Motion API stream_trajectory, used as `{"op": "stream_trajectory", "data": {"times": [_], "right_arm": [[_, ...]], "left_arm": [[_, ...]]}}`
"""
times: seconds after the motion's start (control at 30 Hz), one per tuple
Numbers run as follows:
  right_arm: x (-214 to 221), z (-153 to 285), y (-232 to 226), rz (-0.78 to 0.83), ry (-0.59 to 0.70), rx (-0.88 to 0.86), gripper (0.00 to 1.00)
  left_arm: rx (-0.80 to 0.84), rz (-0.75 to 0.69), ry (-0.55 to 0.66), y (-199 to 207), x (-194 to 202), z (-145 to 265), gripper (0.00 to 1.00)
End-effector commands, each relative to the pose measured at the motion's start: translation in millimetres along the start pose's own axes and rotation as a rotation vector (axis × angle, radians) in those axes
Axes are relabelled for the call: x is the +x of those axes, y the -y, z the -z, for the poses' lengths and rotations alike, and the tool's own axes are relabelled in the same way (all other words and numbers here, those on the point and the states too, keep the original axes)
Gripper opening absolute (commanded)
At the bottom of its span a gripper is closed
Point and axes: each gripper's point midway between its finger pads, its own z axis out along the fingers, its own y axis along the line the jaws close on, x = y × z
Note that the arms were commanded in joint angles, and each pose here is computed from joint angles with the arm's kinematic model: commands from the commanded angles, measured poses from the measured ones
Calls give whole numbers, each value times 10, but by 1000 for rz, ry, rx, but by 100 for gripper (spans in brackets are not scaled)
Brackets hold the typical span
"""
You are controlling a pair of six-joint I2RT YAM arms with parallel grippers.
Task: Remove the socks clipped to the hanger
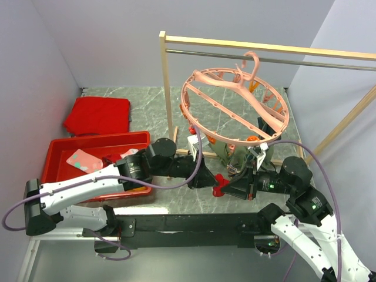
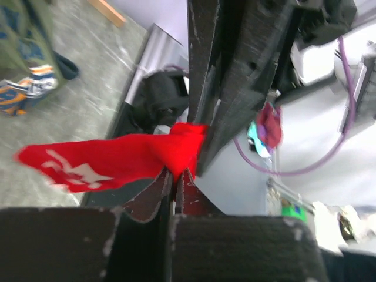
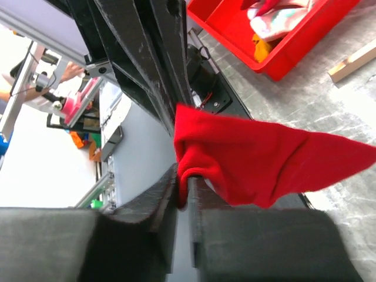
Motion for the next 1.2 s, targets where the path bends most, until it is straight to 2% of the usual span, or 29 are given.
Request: {"op": "stream_trajectory", "data": {"times": [0.0, 0.03, 0.07, 0.1, 0.2, 0.23, 0.27, 0.3, 0.4, 0.53, 0.67, 0.8, 0.93, 1.17], "right_arm": [[-32, 60, -7, 35, 44, 23, 30], [7, 88, 16, 24, 44, 42, 38], [-7, 104, 76, 23, 64, 79, 51], [-6, 123, 102, 22, 75, 100, 58], [3, 205, 194, 14, 121, 171, 80], [9, 240, 182, 19, 138, 174, 82], [-3, 258, 179, 24, 152, 179, 96], [-37, 292, 176, 31, 182, 191, 98], [-55, 313, 158, 44, 201, 188, 100], [-15, 305, 329, 7, 180, 266, 100], [-6, 353, 525, -28, 212, 364, 100], [124, 286, 633, -64, 165, 369, 100], [211, 223, 698, -93, 158, 347, 100], [349, 166, 884, -114, 105, 387, 100]], "left_arm": [[-74, -50, 167, 41, -320, 268, 1], [-97, -48, 188, 7, -332, 318, 1], [-132, -38, 188, -67, -285, 365, 1], [-162, -41, 236, -75, -360, 476, 1], [-248, -36, 266, -199, -342, 661, 1], [-267, -35, 272, -224, -340, 703, 1], [-274, -34, 272, -231, -328, 734, 1], [-331, -23, 286, -319, -325, 815, 1], [-387, -4, 321, -399, -328, 945, 1], [-591, 82, 404, -694, -376, 1218, 1], [-806, 148, 477, -984, -378, 1558, 1], [-985, 176, 483, -1250, -389, 1851, 1], [-1185, 223, 519, -1596, -454, 2340, 1], [-1437, 236, 565, -1883, -552, 3031, 1]]}}
